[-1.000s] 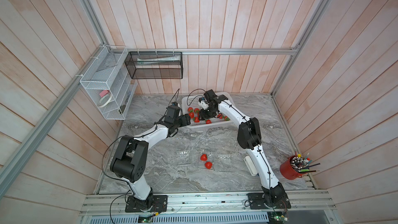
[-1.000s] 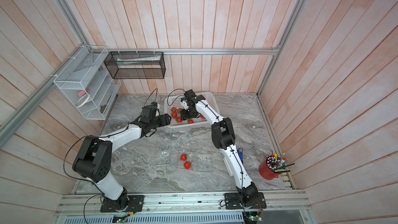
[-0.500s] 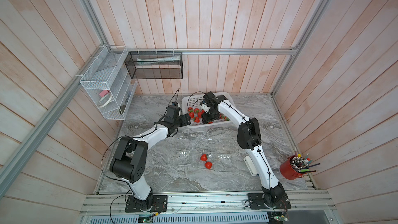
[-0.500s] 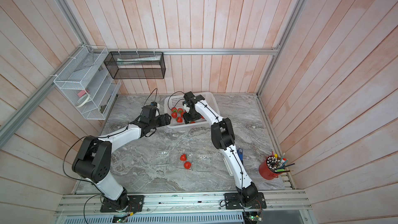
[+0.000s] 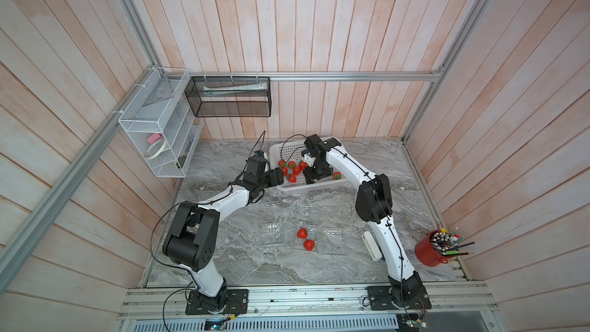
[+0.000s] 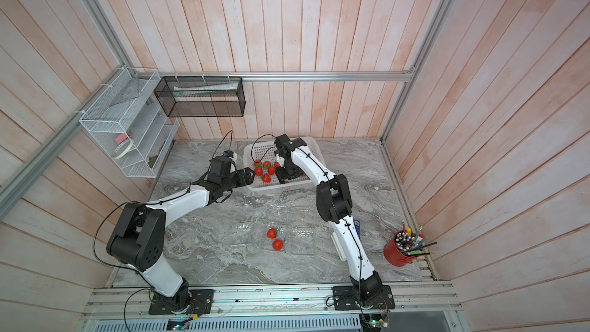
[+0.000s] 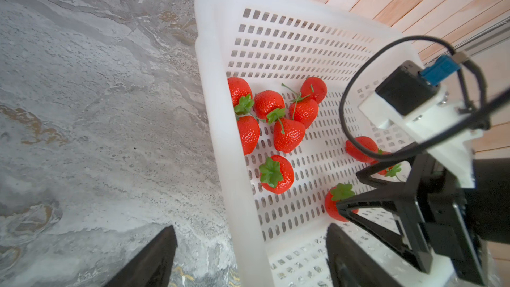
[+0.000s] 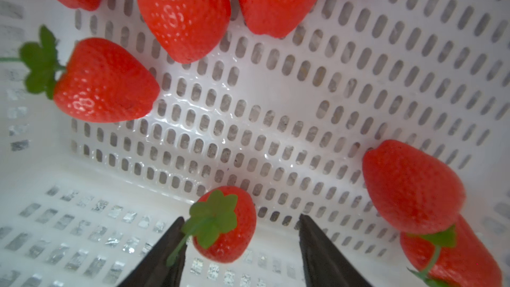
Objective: Pack strawberries into containers
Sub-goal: Pick up the strawberry from the basket.
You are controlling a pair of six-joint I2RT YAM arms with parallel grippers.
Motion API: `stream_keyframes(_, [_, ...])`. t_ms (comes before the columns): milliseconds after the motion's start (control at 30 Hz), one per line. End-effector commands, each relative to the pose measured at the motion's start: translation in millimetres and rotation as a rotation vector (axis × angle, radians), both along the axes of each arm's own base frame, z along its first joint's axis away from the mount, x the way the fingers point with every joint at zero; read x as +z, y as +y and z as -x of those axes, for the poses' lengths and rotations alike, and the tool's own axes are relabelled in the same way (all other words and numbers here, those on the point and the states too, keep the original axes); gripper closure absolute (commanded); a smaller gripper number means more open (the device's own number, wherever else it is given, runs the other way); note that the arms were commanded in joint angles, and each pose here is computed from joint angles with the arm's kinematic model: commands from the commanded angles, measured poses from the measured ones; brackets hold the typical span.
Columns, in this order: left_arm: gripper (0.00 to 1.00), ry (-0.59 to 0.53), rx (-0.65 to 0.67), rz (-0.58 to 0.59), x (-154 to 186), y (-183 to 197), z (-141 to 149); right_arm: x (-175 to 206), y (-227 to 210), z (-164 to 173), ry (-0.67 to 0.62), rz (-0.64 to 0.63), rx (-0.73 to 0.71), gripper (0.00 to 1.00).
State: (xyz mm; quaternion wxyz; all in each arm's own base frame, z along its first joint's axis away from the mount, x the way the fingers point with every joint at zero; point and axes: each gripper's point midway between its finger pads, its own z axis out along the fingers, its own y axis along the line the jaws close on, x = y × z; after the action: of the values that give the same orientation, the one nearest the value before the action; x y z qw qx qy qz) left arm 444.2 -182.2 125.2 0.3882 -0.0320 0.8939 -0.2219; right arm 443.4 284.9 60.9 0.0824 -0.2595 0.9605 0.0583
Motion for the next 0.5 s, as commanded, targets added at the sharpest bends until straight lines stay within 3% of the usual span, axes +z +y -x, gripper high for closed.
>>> stream_keyframes(0, [0.13, -0.016, -0.007, 0.013, 5, 0, 2, -6, -1, 6, 0.047, 0.0, -0.006, 0.38])
stream_keyframes(200, [0.12, -0.021, 0.0, 0.001, 6, 3, 4, -22, 1, 10, 0.085, -0.001, -0.003, 0.4])
stream_keyframes(467, [0.12, -0.017, 0.002, 0.005, 6, 2, 4, -28, 4, 9, 0.094, -0.013, -0.006, 0.56])
